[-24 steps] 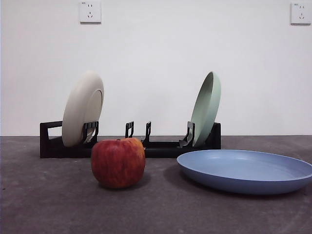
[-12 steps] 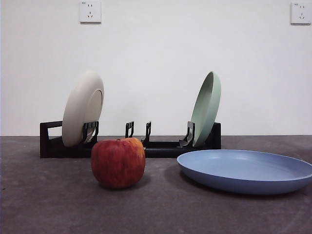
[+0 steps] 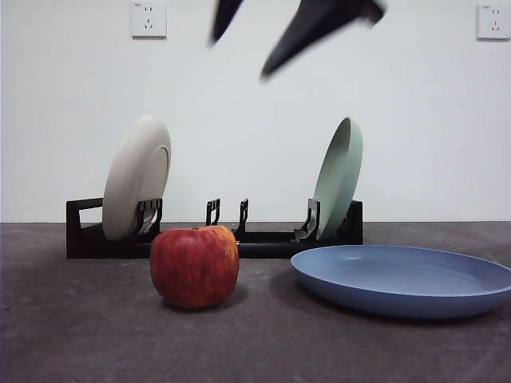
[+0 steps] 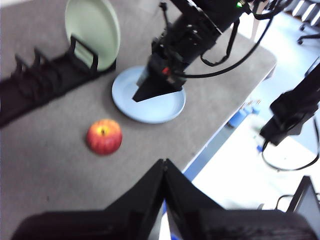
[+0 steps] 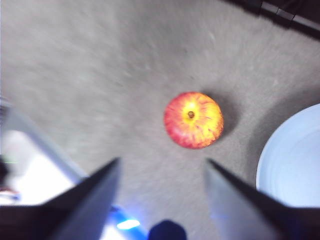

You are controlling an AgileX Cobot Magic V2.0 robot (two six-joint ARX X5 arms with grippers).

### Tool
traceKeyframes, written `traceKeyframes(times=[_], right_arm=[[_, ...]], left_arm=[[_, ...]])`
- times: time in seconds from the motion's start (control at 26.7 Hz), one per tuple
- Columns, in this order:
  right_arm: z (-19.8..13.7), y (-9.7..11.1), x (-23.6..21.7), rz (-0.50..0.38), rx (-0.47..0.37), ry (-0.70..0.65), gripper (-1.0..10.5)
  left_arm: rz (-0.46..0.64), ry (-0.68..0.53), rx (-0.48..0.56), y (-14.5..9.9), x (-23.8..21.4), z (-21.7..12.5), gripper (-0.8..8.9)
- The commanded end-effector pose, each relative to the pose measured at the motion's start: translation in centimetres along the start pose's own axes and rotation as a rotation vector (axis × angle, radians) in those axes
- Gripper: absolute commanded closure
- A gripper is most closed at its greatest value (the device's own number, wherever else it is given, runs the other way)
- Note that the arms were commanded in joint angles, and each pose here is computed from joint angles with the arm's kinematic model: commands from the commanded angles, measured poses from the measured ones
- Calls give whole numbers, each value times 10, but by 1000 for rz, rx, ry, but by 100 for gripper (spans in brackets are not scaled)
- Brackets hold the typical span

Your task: Take the blue plate from the plate rack,put the plate on the table,take the apple from the table,put the apple in the plate

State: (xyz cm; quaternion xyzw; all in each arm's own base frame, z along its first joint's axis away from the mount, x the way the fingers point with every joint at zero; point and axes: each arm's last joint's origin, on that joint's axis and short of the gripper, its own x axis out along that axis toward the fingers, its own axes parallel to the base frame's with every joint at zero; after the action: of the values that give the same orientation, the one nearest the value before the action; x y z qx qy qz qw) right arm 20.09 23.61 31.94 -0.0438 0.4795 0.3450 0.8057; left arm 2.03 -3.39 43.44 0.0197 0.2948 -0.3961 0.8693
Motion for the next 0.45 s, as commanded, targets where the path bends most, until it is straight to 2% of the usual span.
traceKeyframes(times=[0.04,0.19,0.45], right_arm=[[2,2,35,-26,-3,59,52],[0,-3,87,-60,-6,149,52],[-1,-10,149,-121,-26,193,52]], left_arm=[[29,22,-49,5,7,-15,822],[74,57,-58,8,19,-28,822],[129,60,-48,8,26,-29,822]])
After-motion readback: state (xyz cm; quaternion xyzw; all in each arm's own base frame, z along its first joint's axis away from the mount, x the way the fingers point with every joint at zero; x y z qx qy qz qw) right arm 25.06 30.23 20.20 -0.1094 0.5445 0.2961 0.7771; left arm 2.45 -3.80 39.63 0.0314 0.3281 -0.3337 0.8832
